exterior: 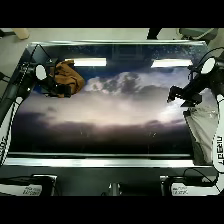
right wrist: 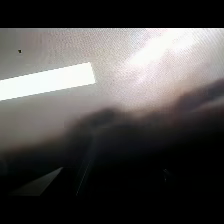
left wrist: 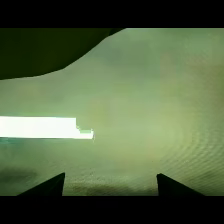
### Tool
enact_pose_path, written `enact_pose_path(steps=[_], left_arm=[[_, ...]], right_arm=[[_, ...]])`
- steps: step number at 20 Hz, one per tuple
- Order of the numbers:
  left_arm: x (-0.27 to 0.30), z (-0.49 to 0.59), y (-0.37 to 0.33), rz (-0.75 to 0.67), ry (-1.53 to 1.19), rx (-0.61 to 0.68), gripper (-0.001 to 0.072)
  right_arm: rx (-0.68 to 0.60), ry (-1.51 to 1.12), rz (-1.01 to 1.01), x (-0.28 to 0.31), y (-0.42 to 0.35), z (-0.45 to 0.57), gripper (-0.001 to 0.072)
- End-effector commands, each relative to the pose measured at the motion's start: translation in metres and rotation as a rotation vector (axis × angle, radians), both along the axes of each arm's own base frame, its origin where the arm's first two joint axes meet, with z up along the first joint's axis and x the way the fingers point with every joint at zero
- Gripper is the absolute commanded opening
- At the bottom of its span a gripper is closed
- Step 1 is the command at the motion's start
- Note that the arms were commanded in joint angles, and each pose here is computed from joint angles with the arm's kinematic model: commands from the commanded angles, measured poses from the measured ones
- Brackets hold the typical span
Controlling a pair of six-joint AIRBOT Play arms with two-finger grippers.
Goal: Fold the shirts.
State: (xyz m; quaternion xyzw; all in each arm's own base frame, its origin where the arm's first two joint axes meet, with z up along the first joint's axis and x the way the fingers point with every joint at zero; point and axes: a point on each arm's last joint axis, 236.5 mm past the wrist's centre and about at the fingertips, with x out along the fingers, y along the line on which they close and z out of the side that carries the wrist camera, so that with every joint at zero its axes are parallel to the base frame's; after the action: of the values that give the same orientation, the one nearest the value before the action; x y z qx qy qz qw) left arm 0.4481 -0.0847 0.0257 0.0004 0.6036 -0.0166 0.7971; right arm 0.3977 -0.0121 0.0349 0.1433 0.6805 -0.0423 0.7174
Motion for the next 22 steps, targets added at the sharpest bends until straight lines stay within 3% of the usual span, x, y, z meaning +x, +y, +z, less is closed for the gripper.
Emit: enact_pose_path(steps=[1, 18, 22], left_arm=[[0.0, 0.0, 0.0, 0.0, 0.001, 0.0, 0.0666], [0.0, 0.0, 0.0, 0.001, 0.001, 0.0, 0.0666], [0.031, 0.005, -0.006, 0.01, -0.127, -0.031, 0.0666]], right_arm=[[0.0, 0.0, 0.001, 0.0, 0.0, 0.0, 0.0635], [0.0, 0.0, 0.001, 0.0, 0.0, 0.0, 0.0635], [-0.008, -0.114, -0.016, 0.027, -0.002, 0.003, 0.0634]])
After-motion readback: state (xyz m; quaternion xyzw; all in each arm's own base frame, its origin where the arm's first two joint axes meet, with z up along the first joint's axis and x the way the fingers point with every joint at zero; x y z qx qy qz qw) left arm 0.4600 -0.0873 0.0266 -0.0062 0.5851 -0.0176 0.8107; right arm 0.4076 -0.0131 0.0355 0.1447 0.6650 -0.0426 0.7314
